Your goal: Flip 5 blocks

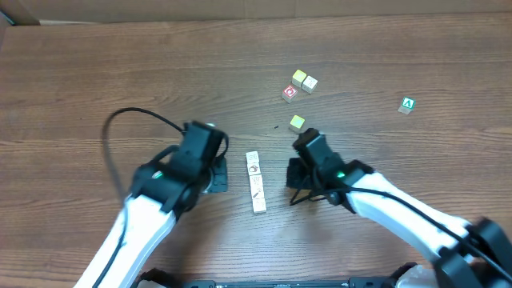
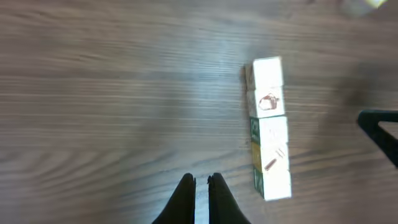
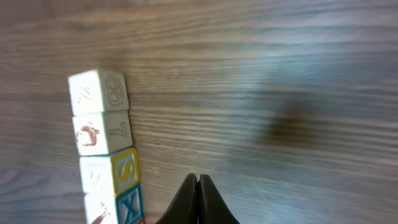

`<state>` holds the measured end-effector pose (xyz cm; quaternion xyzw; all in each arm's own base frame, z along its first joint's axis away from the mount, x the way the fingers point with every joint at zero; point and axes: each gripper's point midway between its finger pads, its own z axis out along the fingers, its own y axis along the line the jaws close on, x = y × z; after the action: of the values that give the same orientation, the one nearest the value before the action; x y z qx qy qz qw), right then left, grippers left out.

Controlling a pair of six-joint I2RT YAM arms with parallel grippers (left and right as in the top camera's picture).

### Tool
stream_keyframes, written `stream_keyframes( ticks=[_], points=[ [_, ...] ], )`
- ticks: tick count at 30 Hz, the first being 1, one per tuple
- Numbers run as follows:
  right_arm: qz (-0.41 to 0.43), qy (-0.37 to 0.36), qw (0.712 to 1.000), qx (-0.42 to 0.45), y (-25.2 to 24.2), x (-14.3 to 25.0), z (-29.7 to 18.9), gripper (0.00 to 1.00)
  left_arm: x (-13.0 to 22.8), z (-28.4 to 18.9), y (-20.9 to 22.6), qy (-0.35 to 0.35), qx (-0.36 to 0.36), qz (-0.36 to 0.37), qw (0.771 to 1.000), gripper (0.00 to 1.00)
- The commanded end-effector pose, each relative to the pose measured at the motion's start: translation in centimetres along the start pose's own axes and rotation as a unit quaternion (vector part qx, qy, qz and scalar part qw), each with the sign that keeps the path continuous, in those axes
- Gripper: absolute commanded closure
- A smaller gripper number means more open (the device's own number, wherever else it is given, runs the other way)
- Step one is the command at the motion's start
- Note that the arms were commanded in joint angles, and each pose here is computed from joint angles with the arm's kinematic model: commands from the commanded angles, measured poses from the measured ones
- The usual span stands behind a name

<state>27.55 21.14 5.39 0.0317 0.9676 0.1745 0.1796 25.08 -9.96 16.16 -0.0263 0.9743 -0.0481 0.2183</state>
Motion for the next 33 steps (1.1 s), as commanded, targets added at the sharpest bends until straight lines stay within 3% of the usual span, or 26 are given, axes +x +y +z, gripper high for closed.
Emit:
stream_keyframes(
  ticks=[1, 6, 10, 16, 17, 19, 20, 21, 22, 24, 25, 26, 33],
  points=[
    [-0.004, -0.083, 0.997, -0.001, 0.8, -5.1, -5.0, 0.96, -3.0, -6.2, 1.0, -0.097, -0.001, 0.01, 0.995, 0.96],
    [-0.024, -0.143, 0.989, 0.039, -0.5, -8.7, -12.9, 0.96, -3.7, -16.6, 2.0, -0.215, 0.051, 0.004, 0.975, 0.96],
    [-0.039, -0.207, 0.975, 0.067, -0.9, -10.9, -20.1, 0.96, -1.6, -23.8, 4.0, -0.298, 0.084, 0.008, 0.951, 0.96],
    [-0.067, -0.309, 0.947, 0.047, 0.5, -12.5, -30.9, 0.79, 4.0, -29.4, 6.9, -0.356, 0.125, 0.008, 0.926, 0.96],
    [-0.065, -0.326, 0.942, 0.036, 0.8, -12.6, -32.5, 0.73, 4.9, -29.7, 7.3, -0.358, 0.129, 0.009, 0.925, 0.96],
    [-0.06, -0.361, 0.931, 0.014, 1.2, -12.6, -35.5, 0.41, 6.4, -30.0, 8.0, -0.363, 0.136, 0.009, 0.922, 0.96],
    [-0.059, -0.374, 0.926, 0.006, 1.3, -12.4, -36.6, 0.17, 7.0, -30.0, 8.2, -0.365, 0.138, 0.009, 0.921, 0.96],
    [-0.057, -0.388, 0.92, -0.004, 1.3, -12.2, -37.7, 0.0, 7.7, -30.1, 8.6, -0.368, 0.139, 0.008, 0.92, 0.95],
    [-0.056, -0.393, 0.918, -0.007, 1.2, -12.0, -38.2, 0.0, 7.9, -30.1, 8.7, -0.369, 0.139, 0.008, 0.919, 0.94],
    [-0.055, -0.402, 0.914, -0.013, 1.1, -11.6, -39.0, 0.0, 8.3, -30.2, 9.1, -0.375, 0.138, 0.006, 0.917, 0.81],
    [-0.055, -0.405, 0.912, -0.015, 1.0, -11.5, -39.3, 0.0, 8.3, -30.3, 9.3, -0.378, 0.135, 0.004, 0.916, 0.62],
    [-0.055, -0.405, 0.913, -0.015, 0.9, -11.3, -39.4, 0.0, 8.3, -30.3, 9.2, -0.378, 0.136, 0.004, 0.916, 0.01],
    [-0.06, -0.369, 0.927, 0.008, -0.1, -10.1, -37.9, 0.0, 8.3, -30.0, 9.1, -0.373, 0.135, 0.006, 0.918, 0.0]
  ],
)
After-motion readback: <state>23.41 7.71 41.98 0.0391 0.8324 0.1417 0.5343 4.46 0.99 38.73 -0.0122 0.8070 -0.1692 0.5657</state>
